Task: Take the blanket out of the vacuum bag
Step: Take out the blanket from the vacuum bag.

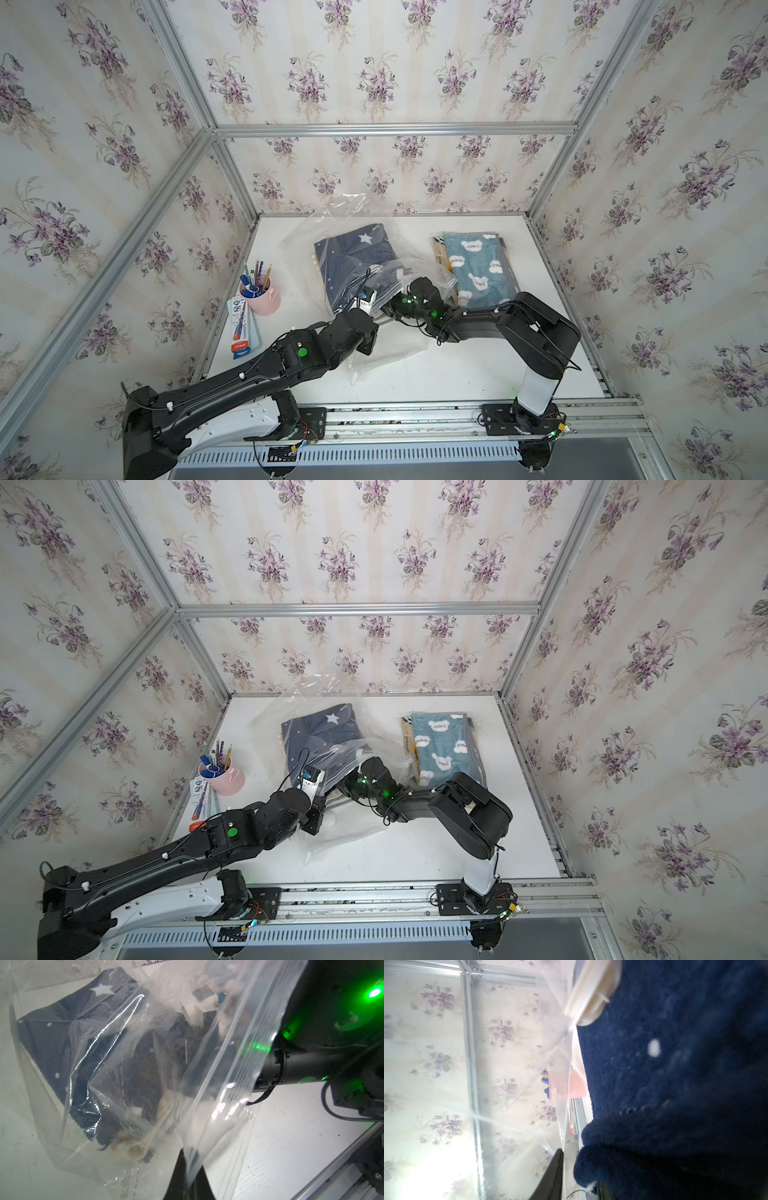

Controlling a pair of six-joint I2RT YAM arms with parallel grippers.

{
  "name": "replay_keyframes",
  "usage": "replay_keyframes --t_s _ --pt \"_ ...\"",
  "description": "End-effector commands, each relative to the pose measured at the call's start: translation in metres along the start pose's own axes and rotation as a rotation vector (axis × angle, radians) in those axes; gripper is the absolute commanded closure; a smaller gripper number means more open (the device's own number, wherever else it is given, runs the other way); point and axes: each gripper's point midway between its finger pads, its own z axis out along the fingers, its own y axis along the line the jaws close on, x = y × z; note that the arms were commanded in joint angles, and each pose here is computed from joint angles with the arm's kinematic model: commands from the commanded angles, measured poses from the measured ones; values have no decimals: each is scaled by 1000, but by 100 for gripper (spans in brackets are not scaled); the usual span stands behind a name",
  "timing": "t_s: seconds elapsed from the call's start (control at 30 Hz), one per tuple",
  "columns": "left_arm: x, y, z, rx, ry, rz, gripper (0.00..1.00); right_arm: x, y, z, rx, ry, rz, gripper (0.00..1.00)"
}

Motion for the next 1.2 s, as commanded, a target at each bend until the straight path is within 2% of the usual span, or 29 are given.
replay_keyframes --t_s 0.0,0.57,1.17 --pt "-1 0 0 1 -2 -9 96 -6 8 -1 -7 -23 -36 69" --pt "-1 -1 0 4 1 -8 95 5 -46 -5 93 4 49 49" --pt "4 -3 8 7 4 -18 95 2 -32 5 37 8 29 48"
